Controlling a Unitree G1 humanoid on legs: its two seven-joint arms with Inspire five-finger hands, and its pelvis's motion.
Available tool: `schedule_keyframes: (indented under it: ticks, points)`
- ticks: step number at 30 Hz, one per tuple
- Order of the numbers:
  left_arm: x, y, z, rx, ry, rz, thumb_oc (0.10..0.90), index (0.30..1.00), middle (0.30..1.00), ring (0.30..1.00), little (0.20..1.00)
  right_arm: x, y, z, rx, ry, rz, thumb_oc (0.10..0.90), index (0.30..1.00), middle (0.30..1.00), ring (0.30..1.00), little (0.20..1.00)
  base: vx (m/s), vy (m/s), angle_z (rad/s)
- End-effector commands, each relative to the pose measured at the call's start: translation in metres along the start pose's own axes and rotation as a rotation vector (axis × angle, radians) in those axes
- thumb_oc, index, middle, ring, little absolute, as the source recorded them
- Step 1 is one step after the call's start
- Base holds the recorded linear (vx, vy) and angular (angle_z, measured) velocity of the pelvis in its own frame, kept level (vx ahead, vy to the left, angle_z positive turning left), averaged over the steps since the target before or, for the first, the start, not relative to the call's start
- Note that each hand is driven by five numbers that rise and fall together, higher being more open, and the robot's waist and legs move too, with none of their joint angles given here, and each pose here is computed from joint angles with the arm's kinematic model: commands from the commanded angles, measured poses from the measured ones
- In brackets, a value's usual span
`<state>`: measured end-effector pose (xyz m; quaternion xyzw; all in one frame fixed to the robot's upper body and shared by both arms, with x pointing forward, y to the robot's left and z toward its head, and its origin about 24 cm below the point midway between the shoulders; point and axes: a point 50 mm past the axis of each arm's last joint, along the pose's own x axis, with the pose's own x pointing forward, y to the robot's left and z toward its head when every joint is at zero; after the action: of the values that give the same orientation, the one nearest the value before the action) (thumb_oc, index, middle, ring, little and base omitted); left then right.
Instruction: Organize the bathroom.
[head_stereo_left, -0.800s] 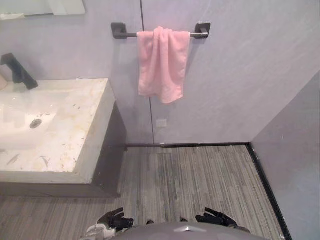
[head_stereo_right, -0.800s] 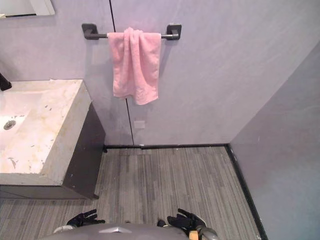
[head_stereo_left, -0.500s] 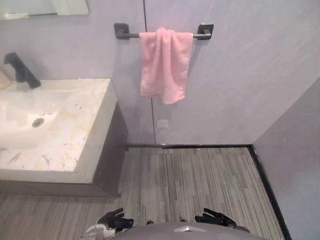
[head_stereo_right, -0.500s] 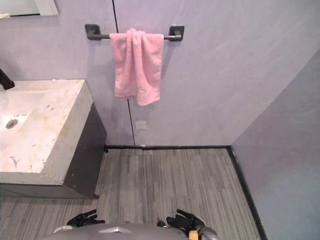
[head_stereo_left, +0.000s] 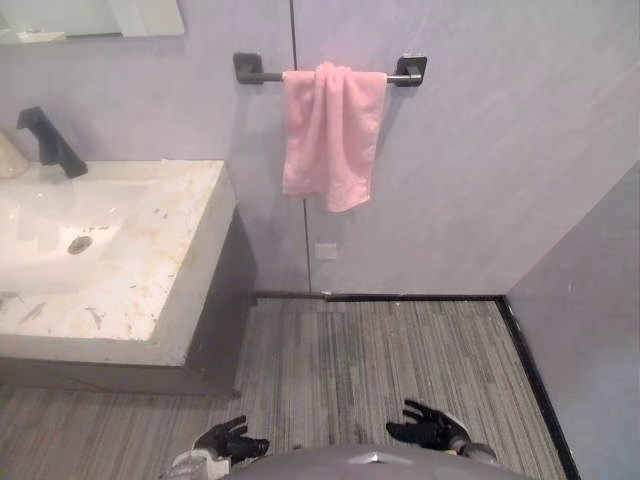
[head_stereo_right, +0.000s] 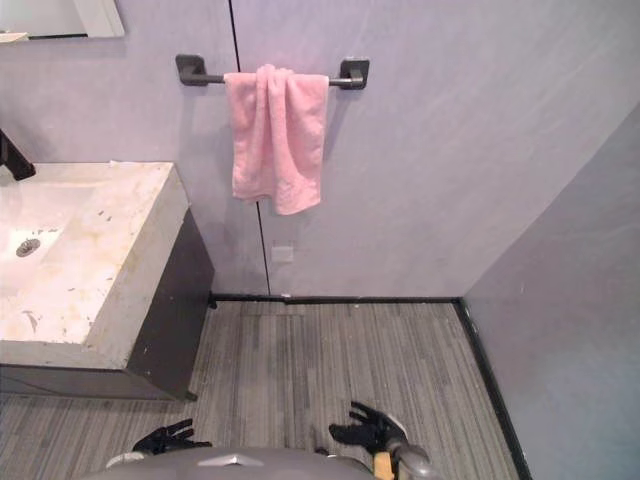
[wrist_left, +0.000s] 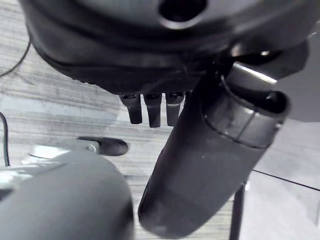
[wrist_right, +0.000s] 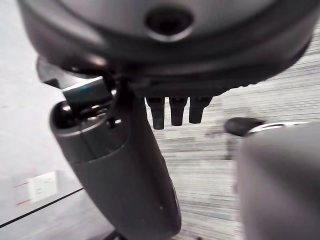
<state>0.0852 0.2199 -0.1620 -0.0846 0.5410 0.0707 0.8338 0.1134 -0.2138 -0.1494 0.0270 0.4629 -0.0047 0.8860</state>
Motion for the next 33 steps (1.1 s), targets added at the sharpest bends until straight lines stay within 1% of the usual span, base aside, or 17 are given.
schedule_keyframes:
  ticks: [1,2,3,6,7,8,9,10,11,12,14,16,18,25,27,30,33]
  points:
    - [0.001,-0.007,0.071,-0.086,-0.298,-0.032,0.8,0.9,0.9,0.9,0.9,0.003,0.005,0.089,-0.061,-0.406,-0.007,0.8,0.9,0.9,0.9,0.9,0.03,-0.045,0.01]
    - [0.0,-0.008,0.076,-0.089,-0.321,-0.035,0.8,0.9,0.9,0.9,0.9,0.002,0.007,0.094,-0.067,-0.432,-0.009,0.8,0.9,0.9,0.9,0.9,0.03,-0.066,0.01]
    - [-0.006,-0.013,0.105,-0.102,-0.421,-0.056,0.8,0.9,0.9,0.9,0.9,-0.007,0.014,0.12,-0.07,-0.538,0.001,0.8,0.9,0.9,0.9,0.9,0.01,-0.059,0.01]
    - [-0.022,-0.021,0.149,-0.081,-0.616,-0.088,0.8,0.9,0.9,0.9,0.9,-0.026,0.02,0.155,-0.077,-0.729,0.006,0.8,0.9,0.9,0.9,0.9,0.01,-0.066,-0.01]
    - [-0.034,-0.026,0.17,-0.08,-0.727,-0.113,0.8,0.9,0.9,0.9,0.9,-0.036,0.022,0.169,-0.082,-0.826,0.015,0.8,0.9,0.9,0.9,0.9,0.01,-0.058,-0.02]
    - [-0.038,-0.028,0.178,-0.083,-0.755,-0.119,0.8,0.9,0.9,0.9,0.9,-0.04,0.022,0.174,-0.083,-0.849,0.018,0.8,0.9,0.9,0.9,0.9,-0.01,-0.097,0.01]
    - [-0.056,-0.033,0.204,-0.072,-0.881,-0.13,0.8,0.9,0.9,0.9,0.9,-0.051,0.024,0.192,-0.099,-0.953,0.029,0.8,0.9,0.9,0.9,0.9,-0.03,-0.086,0.03]
    - [-0.063,-0.036,0.212,-0.066,-0.922,-0.137,0.8,0.9,0.9,0.9,0.9,-0.055,0.026,0.197,-0.109,-0.986,0.03,0.8,0.9,0.9,0.9,0.9,-0.04,-0.123,-0.01]
    - [-0.078,-0.04,0.226,-0.064,-1.011,-0.153,0.8,0.9,0.9,0.9,0.9,-0.063,0.027,0.207,-0.123,-1.047,0.038,0.8,0.9,0.9,0.9,0.9,-0.03,-0.082,-0.07]
    - [-0.082,-0.041,0.229,-0.058,-1.036,-0.155,0.8,0.9,0.9,0.9,0.9,-0.064,0.027,0.209,-0.126,-1.059,0.043,0.8,0.9,0.9,0.9,0.9,-0.02,-0.084,-0.11]
    - [-0.102,-0.05,0.242,-0.042,-1.134,-0.199,0.8,0.9,0.9,0.9,0.9,-0.069,0.028,0.212,-0.137,-1.093,0.055,0.8,0.9,0.9,0.9,0.9,0.04,-0.041,-0.09]
    - [-0.117,-0.059,0.243,0.002,-1.192,-0.254,0.8,0.9,0.9,0.9,0.9,-0.071,0.027,0.209,-0.137,-1.094,0.059,0.8,0.9,0.9,0.9,0.9,0.15,0.031,0.06]
    - [-0.124,-0.066,0.238,-0.005,-1.19,-0.329,0.8,0.9,0.9,0.9,0.9,-0.07,0.026,0.204,-0.132,-1.075,0.066,0.8,0.9,0.9,0.9,0.9,0.26,0.087,0.11]
    - [-0.126,-0.069,0.213,0.024,-1.114,-0.433,0.8,0.9,0.9,0.9,0.9,-0.069,0.013,0.179,-0.079,-1.009,0.069,0.8,0.9,0.9,0.9,0.9,0.31,0.068,0.07]
    - [-0.125,-0.068,0.21,0.028,-1.11,-0.422,0.8,0.9,0.9,0.9,0.9,-0.068,0.014,0.176,-0.067,-0.998,0.067,0.8,0.9,0.9,0.9,0.9,0.27,0.113,-0.14]
    - [-0.13,-0.065,0.21,0.122,-1.138,-0.375,0.8,0.9,0.9,0.9,0.9,-0.069,0.019,0.171,-0.048,-1.0,0.065,0.8,0.9,0.9,0.9,0.9,0.27,0.146,-0.4]
    - [-0.134,-0.064,0.213,0.15,-1.144,-0.372,0.8,0.9,0.9,0.9,0.9,-0.072,0.019,0.172,-0.047,-1.02,0.055,0.8,0.9,0.9,0.9,0.9,0.17,0.156,-0.05]
